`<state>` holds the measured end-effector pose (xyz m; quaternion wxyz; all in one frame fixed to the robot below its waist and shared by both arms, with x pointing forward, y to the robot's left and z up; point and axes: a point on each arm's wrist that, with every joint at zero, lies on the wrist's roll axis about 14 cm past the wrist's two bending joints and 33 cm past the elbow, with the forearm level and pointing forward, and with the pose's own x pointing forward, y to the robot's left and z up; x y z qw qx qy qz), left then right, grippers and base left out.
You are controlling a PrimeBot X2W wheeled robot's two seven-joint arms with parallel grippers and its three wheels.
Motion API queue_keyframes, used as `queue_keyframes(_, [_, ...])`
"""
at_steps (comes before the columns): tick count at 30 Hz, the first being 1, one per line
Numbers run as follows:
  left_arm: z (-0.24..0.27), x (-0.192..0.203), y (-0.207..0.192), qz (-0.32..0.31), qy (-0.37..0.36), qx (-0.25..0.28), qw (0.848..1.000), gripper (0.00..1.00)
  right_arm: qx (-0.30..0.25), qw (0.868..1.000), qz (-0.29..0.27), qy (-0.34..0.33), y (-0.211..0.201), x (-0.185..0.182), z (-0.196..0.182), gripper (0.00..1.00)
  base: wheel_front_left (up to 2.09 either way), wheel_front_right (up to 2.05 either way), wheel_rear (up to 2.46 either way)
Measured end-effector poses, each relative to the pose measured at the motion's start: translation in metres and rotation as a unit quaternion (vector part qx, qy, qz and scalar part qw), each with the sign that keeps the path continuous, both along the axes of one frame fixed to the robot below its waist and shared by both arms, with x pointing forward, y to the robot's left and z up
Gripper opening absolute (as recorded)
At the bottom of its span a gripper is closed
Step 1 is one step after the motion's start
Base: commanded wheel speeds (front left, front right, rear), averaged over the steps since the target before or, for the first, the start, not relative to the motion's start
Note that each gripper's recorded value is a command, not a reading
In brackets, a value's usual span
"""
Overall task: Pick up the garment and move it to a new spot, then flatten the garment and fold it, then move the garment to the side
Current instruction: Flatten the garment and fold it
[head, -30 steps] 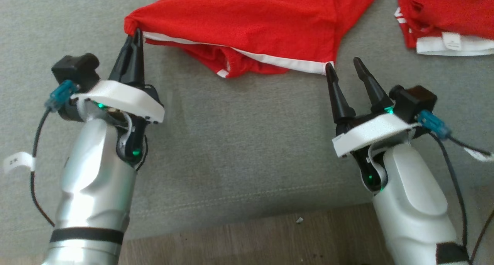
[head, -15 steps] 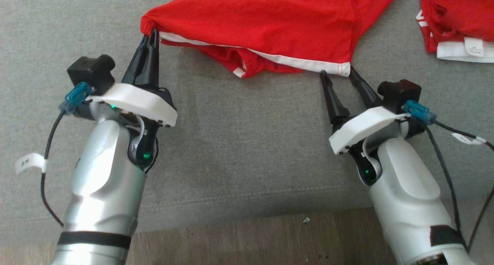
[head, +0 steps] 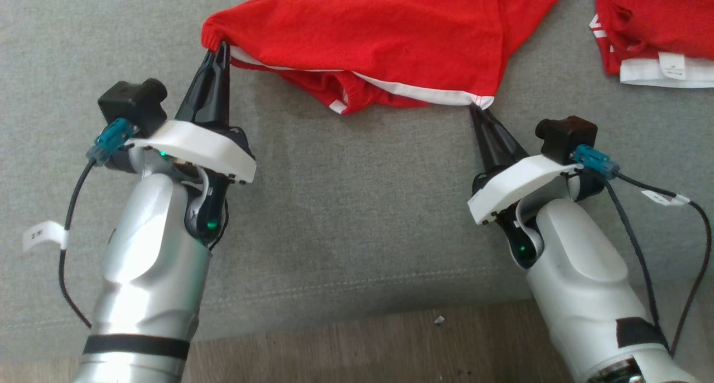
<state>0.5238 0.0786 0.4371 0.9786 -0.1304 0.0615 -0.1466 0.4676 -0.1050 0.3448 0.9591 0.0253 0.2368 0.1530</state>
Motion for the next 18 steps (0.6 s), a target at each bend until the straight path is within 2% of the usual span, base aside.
queue_keyframes(4, [0.007, -0.001, -0.001, -0.003, -0.009, 0.004, 1.0, 0.0, -0.011, 1.0, 0.003, -0.028, -0.007, 0.005, 0.013, 0.0, 0.0, 0.0, 0.0])
queue_keyframes(9, [0.025, -0.005, -0.004, -0.017, -0.031, 0.021, 0.999, 0.0, -0.043, 0.991, 0.019, -0.125, -0.025, 0.027, 0.067, 0.0, 0.0, 0.0, 0.0])
queue_keyframes(13, [0.049, -0.011, -0.006, -0.038, -0.06, 0.046, 0.996, 0.0, -0.064, 0.972, 0.034, -0.223, -0.033, 0.043, 0.135, 0.0, 0.0, 0.0, 0.0])
queue_keyframes(14, [0.049, -0.011, -0.006, -0.038, -0.06, 0.046, 0.996, 0.0, -0.064, 0.972, 0.034, -0.223, -0.033, 0.043, 0.135, 0.0, 0.0, 0.0, 0.0])
queue_keyframes(18, [0.085, -0.018, -0.009, -0.058, -0.102, 0.068, 0.991, 0.0, -0.084, 0.945, 0.049, -0.311, -0.036, 0.05, 0.209, 0.0, 0.0, 0.0, 0.0])
